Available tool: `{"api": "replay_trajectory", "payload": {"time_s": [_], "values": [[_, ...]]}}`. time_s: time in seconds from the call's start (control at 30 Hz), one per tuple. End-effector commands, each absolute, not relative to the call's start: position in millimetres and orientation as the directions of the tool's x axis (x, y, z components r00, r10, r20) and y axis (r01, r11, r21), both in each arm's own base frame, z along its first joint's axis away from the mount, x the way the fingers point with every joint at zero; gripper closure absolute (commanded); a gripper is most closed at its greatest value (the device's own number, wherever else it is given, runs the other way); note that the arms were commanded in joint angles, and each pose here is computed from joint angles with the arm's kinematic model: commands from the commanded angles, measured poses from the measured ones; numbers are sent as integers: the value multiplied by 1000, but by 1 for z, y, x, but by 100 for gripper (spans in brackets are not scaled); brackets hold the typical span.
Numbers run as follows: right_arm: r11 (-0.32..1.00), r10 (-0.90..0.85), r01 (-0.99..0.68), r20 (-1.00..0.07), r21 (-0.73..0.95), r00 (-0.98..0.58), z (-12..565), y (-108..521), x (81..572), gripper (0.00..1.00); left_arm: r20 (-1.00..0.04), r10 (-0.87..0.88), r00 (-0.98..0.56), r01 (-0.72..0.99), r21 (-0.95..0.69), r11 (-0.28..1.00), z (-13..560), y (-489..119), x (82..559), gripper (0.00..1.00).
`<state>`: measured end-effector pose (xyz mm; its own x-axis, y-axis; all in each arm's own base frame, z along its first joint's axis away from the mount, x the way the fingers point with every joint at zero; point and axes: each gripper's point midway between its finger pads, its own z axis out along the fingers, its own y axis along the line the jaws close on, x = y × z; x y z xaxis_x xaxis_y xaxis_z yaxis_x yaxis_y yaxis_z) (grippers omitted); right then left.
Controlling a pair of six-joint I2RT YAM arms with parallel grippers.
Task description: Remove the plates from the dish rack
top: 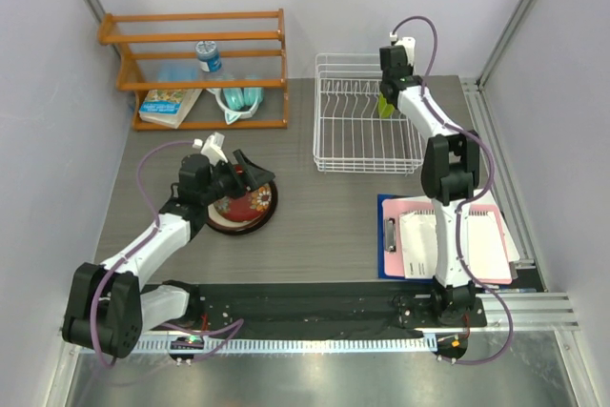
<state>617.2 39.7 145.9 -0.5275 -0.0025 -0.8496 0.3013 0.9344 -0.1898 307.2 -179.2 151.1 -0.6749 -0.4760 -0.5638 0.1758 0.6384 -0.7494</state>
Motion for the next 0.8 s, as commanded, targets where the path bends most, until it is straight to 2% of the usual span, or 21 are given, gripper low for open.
{"api": "replay_trajectory", "payload": {"time_s": [0.0,0.07,0.23,0.37,0.5,0.6,0.77], "values": [[871,-73,417,-907,-260,-414,217,24,609,99,-584,-480,-654,235,-761,605,170,-185,311,26],[826,-136,461,-907,-326,-399,238,19,597,99,-587,-478,-654,237,-759,607,172,-185,310,26],[805,-160,506,-935,-309,-317,277,23,577,99,-581,-475,-661,230,-759,609,171,-185,309,26],[832,-139,501,-963,-239,-229,321,29,558,99,-584,-478,-656,226,-757,614,172,-183,310,25],[863,-80,474,-974,-175,-214,341,38,531,99,-582,-482,-655,222,-758,614,174,-183,311,25],[909,-26,402,-977,-111,-212,350,55,503,99,-587,-486,-647,228,-758,612,178,-183,309,24],[982,91,182,-958,41,-273,332,104,453,99,-607,-503,-615,238,-751,616,188,-179,308,21]]}}
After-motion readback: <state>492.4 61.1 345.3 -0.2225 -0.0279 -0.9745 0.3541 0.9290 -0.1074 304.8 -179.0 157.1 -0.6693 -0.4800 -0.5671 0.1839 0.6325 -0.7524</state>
